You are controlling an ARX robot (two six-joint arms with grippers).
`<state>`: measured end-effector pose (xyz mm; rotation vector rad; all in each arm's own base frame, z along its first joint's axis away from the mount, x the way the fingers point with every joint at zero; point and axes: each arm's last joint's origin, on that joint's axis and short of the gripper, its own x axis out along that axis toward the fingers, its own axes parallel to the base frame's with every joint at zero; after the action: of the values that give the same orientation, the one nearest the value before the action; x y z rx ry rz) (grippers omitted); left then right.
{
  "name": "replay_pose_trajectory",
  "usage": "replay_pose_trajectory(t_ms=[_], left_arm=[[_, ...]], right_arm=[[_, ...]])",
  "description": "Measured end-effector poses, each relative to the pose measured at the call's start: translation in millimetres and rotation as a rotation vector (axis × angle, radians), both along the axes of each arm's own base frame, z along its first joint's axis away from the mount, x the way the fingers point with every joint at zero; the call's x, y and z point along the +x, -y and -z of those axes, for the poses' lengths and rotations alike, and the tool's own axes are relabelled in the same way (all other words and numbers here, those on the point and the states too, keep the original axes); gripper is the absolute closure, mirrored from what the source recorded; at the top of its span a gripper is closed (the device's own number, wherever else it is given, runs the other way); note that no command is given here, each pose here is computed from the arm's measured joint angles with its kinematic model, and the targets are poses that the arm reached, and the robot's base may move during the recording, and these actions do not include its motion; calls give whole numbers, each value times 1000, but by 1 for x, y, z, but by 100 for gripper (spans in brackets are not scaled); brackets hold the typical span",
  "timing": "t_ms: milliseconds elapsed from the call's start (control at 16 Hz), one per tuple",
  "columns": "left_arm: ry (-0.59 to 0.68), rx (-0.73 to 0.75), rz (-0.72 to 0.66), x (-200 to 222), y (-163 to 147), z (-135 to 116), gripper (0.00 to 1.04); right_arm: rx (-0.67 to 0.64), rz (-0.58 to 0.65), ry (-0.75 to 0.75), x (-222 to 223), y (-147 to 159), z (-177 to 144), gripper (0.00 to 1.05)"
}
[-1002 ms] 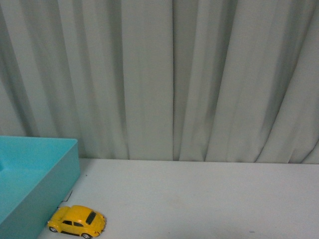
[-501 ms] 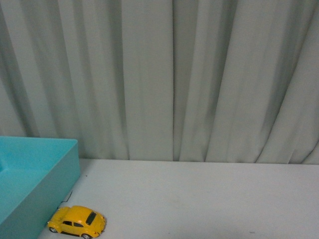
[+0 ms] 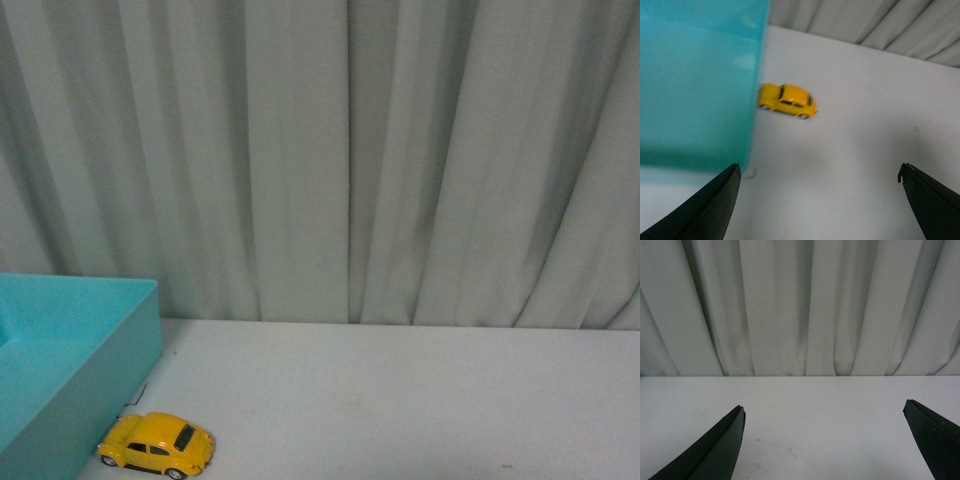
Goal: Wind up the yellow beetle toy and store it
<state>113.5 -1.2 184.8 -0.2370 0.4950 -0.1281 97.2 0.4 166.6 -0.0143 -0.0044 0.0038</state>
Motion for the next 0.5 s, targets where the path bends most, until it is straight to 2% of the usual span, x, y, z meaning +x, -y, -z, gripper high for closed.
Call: replay_pose_trajectory(t_ms=[125,313,501], left_arm=[[58,-14,50,30,12,-24,7],[40,40,88,86,27,-21,7],[72,157,150,150,39,-28,7]], right_arm=[[0,0,0,0,0,0,6],[0,0,0,0,0,0,7],[0,0,0,0,0,0,7]])
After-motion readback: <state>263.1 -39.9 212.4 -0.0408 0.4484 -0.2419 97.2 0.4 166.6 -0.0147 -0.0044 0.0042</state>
